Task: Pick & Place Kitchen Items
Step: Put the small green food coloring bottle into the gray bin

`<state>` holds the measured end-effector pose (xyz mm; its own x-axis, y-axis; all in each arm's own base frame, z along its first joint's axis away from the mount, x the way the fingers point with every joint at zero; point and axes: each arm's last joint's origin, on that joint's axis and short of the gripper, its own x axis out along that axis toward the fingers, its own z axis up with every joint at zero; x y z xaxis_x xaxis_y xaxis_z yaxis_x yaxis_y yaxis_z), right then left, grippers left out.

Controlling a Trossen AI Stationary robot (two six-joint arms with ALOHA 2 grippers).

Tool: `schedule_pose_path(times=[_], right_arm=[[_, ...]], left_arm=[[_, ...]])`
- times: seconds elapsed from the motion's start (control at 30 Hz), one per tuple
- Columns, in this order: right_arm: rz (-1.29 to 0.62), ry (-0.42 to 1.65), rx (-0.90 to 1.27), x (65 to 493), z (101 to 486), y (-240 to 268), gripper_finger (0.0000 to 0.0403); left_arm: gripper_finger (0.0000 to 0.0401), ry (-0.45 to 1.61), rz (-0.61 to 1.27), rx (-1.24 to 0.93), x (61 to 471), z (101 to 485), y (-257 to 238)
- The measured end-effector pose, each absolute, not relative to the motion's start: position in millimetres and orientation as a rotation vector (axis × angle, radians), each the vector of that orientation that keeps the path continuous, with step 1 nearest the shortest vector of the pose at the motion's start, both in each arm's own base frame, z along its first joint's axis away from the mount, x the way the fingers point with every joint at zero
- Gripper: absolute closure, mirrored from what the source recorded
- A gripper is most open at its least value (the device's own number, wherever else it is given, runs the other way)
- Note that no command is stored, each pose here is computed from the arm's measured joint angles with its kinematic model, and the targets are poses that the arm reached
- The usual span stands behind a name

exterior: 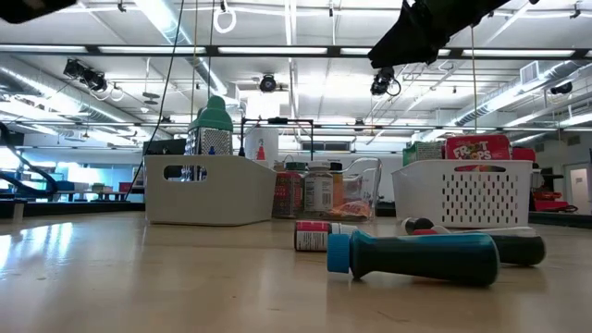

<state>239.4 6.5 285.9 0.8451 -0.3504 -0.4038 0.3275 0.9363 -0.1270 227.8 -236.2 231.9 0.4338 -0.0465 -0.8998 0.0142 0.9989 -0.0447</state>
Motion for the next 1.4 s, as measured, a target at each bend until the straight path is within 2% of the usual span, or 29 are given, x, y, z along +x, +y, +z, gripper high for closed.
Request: schedule_pose_path(times=[0.37,0.47,0.63,1.0,1.4], right_arm=[[-0.357,0.428,-0.058,240,287,7,0.0225],[-0.356,0.413,0.048,240,287,7,0.0225],[-0.202,0.494,0.177,244,275,20,0.0225],[-0.193,0.710,0.112,276,222,33,0.0225],[-0.166,0.723,0.001,281,216,32,0.0225]], left_arm=[[0.0280,1.164,-0.267,0.141,187,211,-284],[0.0280,1.135,-0.290,0.183,179,204,-296],[0.0280,1.127,-0.305,0.204,167,193,-309],[0.0280,1.105,-0.312,0.148,162,170,-311],[0.0280,1.144,-0.343,0.156,157,146,-300]])
